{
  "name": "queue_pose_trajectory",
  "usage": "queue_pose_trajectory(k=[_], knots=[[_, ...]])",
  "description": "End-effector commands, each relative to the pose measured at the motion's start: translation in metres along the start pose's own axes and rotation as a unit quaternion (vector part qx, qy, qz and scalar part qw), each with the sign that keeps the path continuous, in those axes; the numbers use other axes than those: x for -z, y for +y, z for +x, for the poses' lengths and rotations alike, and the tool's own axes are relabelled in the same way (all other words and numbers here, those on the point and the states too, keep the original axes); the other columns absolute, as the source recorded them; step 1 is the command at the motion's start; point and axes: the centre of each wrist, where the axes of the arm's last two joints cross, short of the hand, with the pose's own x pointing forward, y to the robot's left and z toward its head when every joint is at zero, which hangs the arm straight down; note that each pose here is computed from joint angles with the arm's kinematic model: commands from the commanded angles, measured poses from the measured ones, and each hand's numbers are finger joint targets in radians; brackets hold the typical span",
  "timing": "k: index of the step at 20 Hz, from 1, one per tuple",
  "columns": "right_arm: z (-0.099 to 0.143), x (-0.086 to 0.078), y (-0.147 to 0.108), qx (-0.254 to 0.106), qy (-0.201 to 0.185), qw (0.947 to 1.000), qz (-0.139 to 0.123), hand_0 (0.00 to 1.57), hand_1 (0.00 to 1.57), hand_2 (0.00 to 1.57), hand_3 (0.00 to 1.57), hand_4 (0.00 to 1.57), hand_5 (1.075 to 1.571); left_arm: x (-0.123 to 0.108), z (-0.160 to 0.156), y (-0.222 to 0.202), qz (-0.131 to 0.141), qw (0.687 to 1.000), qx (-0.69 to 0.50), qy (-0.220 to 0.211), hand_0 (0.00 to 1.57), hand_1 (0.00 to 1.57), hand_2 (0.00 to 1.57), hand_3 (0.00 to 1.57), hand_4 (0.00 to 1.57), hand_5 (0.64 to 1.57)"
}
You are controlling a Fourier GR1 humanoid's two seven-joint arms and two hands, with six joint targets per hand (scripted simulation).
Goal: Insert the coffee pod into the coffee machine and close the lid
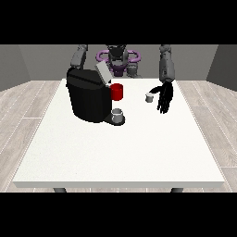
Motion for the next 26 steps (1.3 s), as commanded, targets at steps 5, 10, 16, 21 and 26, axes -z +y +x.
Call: queue_pose_trajectory(k=[5, 10, 16, 21, 26], knots=[[-0.012, 0.004, 0.0, -0.002, 0.019, 0.9995, -0.026, 0.0, 0.0, 0.0, 0.0, 0.39, 1.571, 0.009, -0.005, -0.018, -0.042, 0.999, 0.018, 0.024, 0.0, 0.0, 0.37, 0.0, 0.0, 1.571], [-0.025, -0.011, 0.008, 0.007, 0.04, 0.999, -0.019, 0.0, 0.0, 0.0, 0.0, 0.39, 1.571, 0.011, -0.001, -0.038, -0.062, 0.998, 0.009, 0.027, 0.0, 0.0, 0.39, 0.0, 0.0, 1.571], [-0.013, 0.01, -0.007, 0.013, 0.04, 0.999, -0.016, 0.0, 0.0, 0.0, 0.0, 0.38, 1.571, 0.015, -0.001, -0.028, -0.044, 0.997, 0.057, -0.006, 1.07, 1.07, 1.15, 1.08, 0.0, 1.571], [-0.022, 0.016, -0.018, 0.0, 0.049, 0.9977, -0.048, 0.0, 0.0, 0.0, 0.0, 0.34, 1.571, 0.022, 0.03, -0.058, -0.068, 0.994, 0.076, -0.033, 1.18, 1.18, 1.2, 1.09, 0.0, 1.571], [-0.032, -0.006, 0.0, 0.0, 0.062, 0.9978, -0.024, 0.0, 0.0, 0.0, 0.0, 0.37, 1.571, 0.017, 0.019, -0.076, -0.082, 0.994, 0.065, -0.014, 1.2, 1.2, 1.21, 1.08, 0.0, 1.571]])
